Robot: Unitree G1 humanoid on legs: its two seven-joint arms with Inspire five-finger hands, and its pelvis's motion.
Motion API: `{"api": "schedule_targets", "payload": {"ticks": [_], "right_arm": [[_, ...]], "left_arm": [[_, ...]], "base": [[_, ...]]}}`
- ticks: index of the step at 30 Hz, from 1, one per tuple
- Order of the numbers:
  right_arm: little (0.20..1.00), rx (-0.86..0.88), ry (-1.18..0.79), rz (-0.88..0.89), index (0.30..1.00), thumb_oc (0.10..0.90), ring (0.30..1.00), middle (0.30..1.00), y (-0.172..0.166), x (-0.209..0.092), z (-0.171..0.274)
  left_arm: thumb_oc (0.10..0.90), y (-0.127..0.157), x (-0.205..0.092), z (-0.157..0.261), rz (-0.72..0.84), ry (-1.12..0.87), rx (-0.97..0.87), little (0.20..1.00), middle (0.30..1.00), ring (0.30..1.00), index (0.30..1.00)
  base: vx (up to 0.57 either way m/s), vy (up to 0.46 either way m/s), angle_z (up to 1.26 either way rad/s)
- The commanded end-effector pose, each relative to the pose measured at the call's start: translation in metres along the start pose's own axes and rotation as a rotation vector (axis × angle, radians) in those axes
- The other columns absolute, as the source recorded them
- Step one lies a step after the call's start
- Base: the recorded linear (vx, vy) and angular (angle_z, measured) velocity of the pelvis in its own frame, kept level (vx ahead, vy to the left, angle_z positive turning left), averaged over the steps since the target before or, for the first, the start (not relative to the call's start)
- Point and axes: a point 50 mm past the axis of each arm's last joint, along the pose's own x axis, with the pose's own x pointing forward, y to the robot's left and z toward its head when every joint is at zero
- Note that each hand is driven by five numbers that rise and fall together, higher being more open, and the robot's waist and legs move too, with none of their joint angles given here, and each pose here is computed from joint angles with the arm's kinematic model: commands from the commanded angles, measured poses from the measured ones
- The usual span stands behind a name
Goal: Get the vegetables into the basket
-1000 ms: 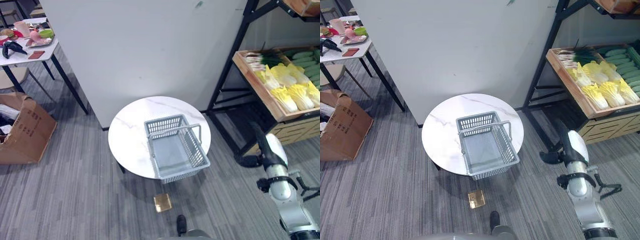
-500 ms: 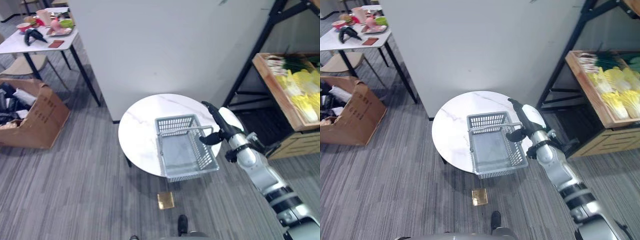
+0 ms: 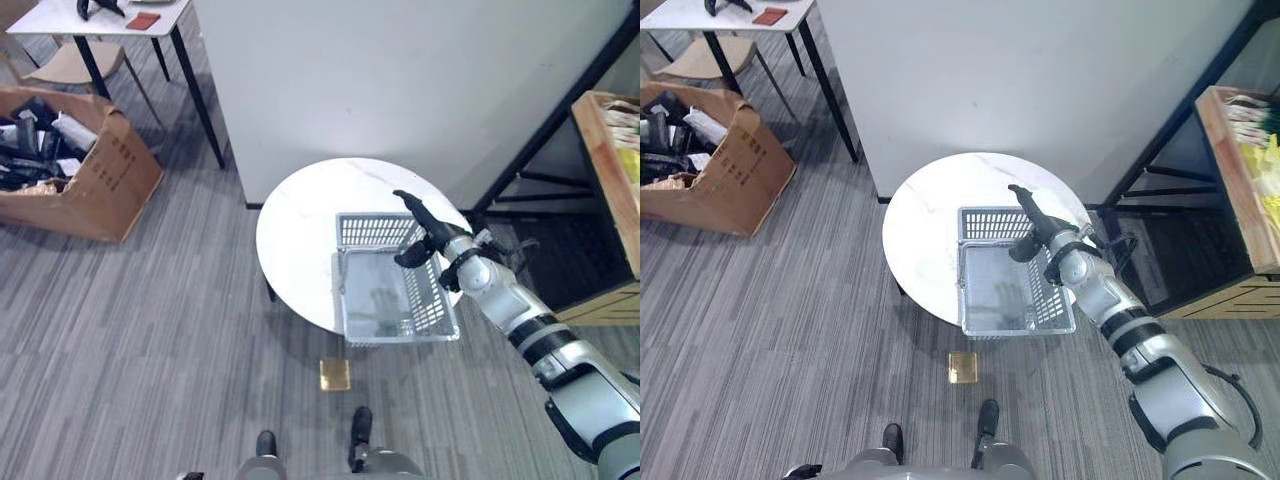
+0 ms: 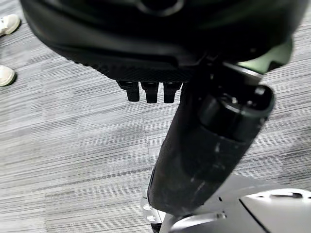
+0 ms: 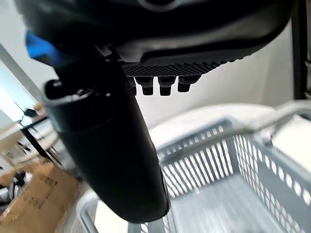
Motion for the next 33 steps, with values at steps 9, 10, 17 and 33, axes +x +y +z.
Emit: {"api": "schedule_targets", "payload": {"ticks": [9,10,17,33], "right_arm": [[0.3,-0.065,0.064,-0.114,0.3,0.4,0.3,0.3,-0.058,0.037,0.038],[0.3,-0.044,0.091,-0.114,0.3,0.4,0.3,0.3,-0.055,0.038,0.034],[0.3,-0.063,0.096,-0.075,0.3,0.4,0.3,0.3,-0.042,0.04,0.038],[0.3,-0.211,-0.118,-0.135,0.3,0.4,0.3,0.3,-0.084,0.0,0.04]], "left_arm": [[0.9,0.014,0.001,0.029,0.054,-0.062,0.013,1.0,1.0,1.0,1.0],[0.9,0.013,0.001,0.03,0.051,-0.062,0.008,1.0,1.0,1.0,1.0],[0.9,0.009,0.001,0.02,0.033,-0.023,0.023,1.0,1.0,1.0,1.0],[0.9,0.007,0.001,0.005,-0.007,0.029,0.024,1.0,1.0,1.0,1.0]], "base": [[-0.04,-0.01,0.08],[-0.02,-0.012,0.03],[0.0,0.0,0.0],[0.02,0.005,-0.05]]}}
